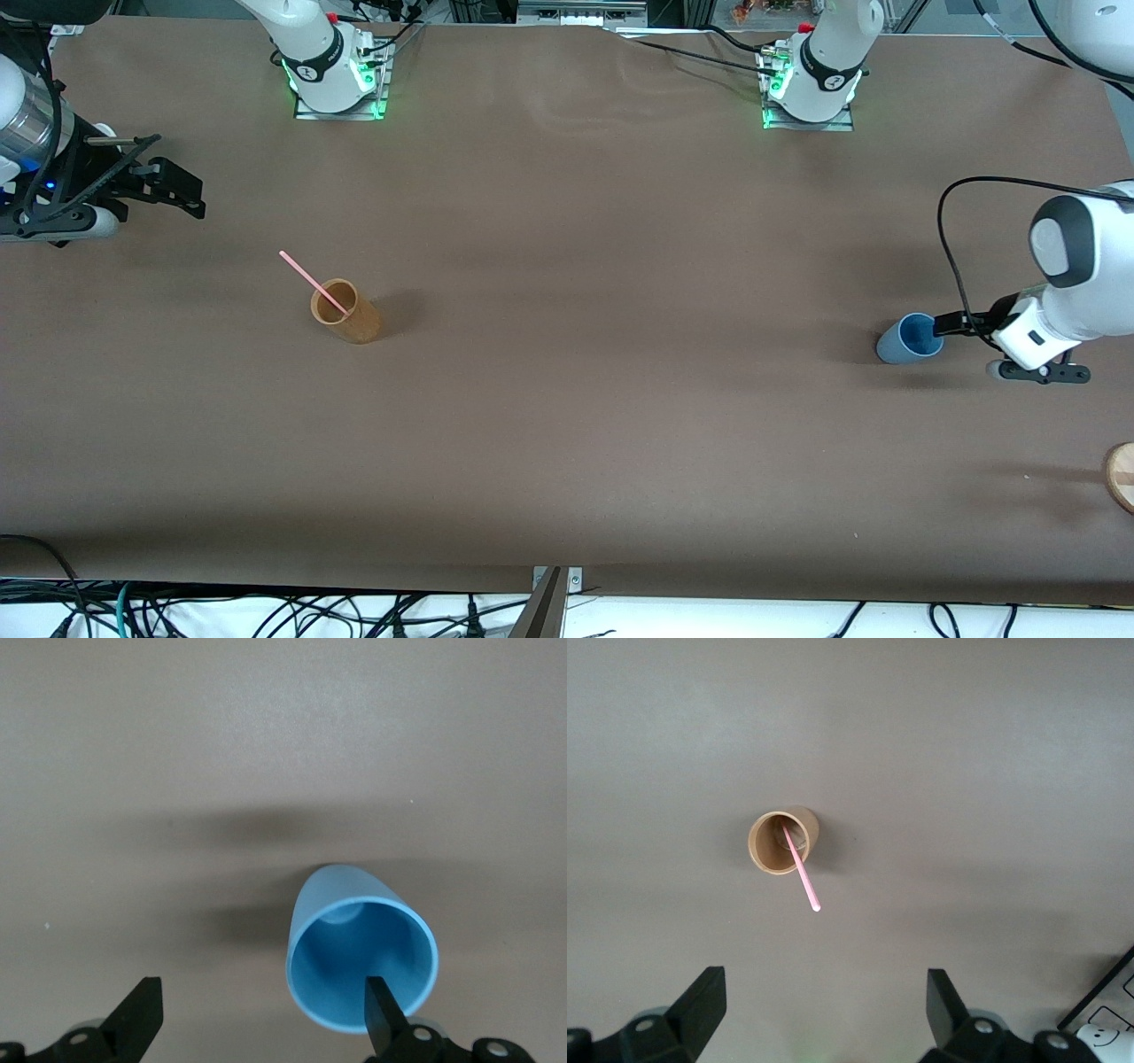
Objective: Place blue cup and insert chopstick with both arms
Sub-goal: 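Move the left gripper down to the light-blue cup, then close the left gripper on the blue cup's rim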
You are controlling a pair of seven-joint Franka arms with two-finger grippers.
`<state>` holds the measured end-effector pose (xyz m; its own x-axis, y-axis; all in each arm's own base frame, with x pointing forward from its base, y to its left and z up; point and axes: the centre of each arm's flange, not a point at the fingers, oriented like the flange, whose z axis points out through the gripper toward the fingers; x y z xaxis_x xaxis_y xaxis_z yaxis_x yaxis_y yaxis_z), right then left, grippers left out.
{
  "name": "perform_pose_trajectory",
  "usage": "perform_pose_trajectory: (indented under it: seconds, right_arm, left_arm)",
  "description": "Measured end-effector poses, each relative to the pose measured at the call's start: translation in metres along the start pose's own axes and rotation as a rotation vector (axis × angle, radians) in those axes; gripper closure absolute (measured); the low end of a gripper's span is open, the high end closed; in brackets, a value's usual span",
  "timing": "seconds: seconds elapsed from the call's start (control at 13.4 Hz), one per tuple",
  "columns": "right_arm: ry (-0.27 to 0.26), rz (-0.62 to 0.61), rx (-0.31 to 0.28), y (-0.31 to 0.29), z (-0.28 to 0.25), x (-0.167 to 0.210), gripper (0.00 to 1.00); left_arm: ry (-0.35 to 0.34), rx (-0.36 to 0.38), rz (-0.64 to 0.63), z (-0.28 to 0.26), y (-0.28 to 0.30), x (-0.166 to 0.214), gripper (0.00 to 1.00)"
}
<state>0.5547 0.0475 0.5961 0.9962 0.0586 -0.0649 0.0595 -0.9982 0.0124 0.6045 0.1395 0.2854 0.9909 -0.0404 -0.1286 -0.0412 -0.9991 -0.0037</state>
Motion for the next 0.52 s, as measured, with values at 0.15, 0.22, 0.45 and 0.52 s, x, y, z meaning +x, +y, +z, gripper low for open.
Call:
perform_pose_trajectory:
  seconds: [0.15,0.22,0.45,0.52]
  right_arm:
    - [-0.001,0.000,0.000,0.000,0.000,0.000,0.00]
    - [-0.001,0.000,0.000,0.000,0.000,0.000,0.00]
    - [-0.001,0.000,0.000,0.000,0.000,0.000,0.00]
    - [-0.001,0.001,0.000,0.001,0.000,0.000,0.00]
  left_arm:
    - [0.010,0.003,0.001,0.013,0.002,-0.004,0.00]
    - [0.009,0.002,0.002,0.016,0.003,-0.006,0.00]
    - [0.027,0.006,0.003,0.020,0.004,-0.007,0.00]
    - [0.035,0.008,0.004,0.024,0.005,-0.009,0.00]
